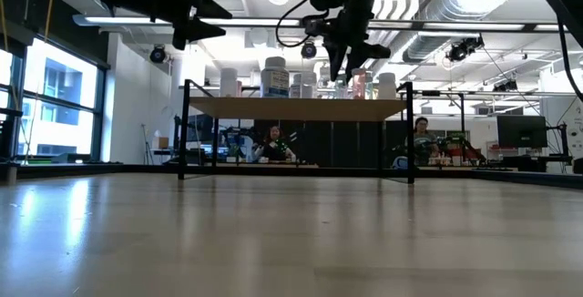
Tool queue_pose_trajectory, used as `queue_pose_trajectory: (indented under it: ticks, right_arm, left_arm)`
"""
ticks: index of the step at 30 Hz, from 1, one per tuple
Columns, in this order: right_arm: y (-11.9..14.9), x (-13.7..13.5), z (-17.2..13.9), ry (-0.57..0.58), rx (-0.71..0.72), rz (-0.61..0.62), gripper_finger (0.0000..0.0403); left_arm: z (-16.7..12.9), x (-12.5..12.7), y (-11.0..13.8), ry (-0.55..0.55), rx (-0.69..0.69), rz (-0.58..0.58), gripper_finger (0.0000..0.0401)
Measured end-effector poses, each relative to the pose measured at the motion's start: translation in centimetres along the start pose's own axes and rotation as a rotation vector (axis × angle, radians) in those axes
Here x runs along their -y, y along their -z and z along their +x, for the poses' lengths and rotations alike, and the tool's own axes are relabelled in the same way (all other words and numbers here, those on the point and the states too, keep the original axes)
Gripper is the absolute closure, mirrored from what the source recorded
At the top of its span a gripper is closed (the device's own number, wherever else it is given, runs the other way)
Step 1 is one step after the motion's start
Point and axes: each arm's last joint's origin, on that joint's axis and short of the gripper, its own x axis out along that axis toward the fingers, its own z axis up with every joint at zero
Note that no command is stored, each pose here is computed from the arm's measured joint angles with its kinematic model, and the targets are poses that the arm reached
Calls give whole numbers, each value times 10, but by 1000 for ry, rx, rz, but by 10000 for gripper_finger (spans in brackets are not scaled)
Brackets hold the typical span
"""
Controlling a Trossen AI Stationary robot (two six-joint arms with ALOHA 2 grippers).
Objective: Pick and place medicine bottles onto shelf by color
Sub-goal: Put the blue pill bottle on the shelf
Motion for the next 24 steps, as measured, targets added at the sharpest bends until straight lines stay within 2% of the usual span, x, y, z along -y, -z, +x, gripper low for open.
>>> queue_pose_trajectory:
  ticks: [7,18,24]
  right_arm:
    - [0,0,0,1,0,-13,294]
    - [1,-1,0,1,-1,-29,240]
    - [1,-1,-1,-1,1,-29,231]
  left_arm:
    - [0,0,0,0,0,0,160]
    - [0,0,0,0,0,0,160]
    - [0,0,0,0,0,0,160]
